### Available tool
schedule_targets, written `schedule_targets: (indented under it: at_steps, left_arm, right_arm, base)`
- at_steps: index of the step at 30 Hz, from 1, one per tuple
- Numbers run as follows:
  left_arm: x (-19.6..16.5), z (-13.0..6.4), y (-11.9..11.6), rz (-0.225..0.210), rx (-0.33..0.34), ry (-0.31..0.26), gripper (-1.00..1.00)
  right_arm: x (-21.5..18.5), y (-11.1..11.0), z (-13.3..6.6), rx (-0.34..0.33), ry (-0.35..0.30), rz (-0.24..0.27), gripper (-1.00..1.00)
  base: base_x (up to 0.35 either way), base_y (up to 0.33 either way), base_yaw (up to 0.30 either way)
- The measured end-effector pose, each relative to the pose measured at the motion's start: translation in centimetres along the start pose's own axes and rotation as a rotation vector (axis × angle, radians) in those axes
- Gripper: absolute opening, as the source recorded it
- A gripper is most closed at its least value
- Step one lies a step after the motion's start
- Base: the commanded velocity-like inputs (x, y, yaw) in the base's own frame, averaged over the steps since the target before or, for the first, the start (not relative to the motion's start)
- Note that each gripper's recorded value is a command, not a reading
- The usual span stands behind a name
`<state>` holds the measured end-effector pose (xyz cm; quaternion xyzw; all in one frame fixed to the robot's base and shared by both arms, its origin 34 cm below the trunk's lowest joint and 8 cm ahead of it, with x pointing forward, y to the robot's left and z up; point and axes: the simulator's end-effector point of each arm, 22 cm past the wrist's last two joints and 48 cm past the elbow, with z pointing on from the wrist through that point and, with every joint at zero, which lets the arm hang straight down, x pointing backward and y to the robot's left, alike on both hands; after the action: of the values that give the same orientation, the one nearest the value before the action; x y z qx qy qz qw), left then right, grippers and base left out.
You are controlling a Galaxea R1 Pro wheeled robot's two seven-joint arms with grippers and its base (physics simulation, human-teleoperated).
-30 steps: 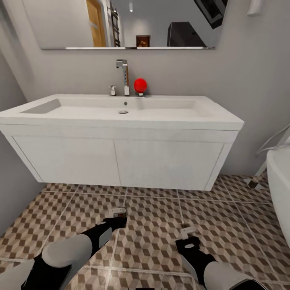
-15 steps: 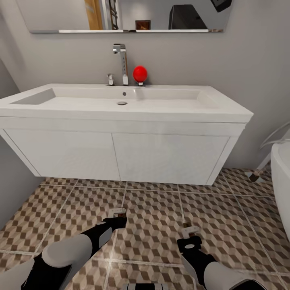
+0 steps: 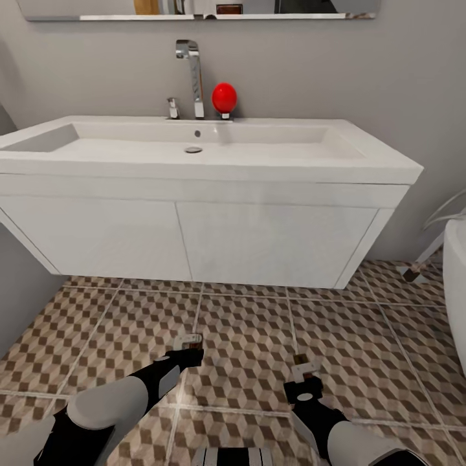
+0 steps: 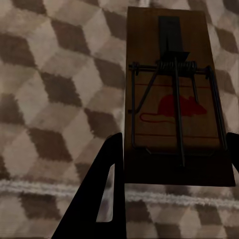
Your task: Take the four mousetraps from the cabinet in the bathroom and place them on the bathroom floor. Make sure all four end up on the same floor surface, and ensure that at least two of them are either under or directly next to the same bathroom sink.
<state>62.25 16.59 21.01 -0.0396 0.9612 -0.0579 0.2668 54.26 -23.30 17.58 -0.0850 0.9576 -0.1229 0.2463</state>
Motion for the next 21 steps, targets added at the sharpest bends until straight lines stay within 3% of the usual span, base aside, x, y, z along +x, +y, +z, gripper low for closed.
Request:
schedule_targets:
  at_steps: [21]
  left_arm:
    - [3.5, 2.0, 0.9, -0.008, -0.012, 0.057, -1.00]
  right_arm:
    - [3.3, 1.2, 1.5, -0.017, 0.060, -0.016, -1.00]
  base:
    - [0.000, 0.000, 0.000]
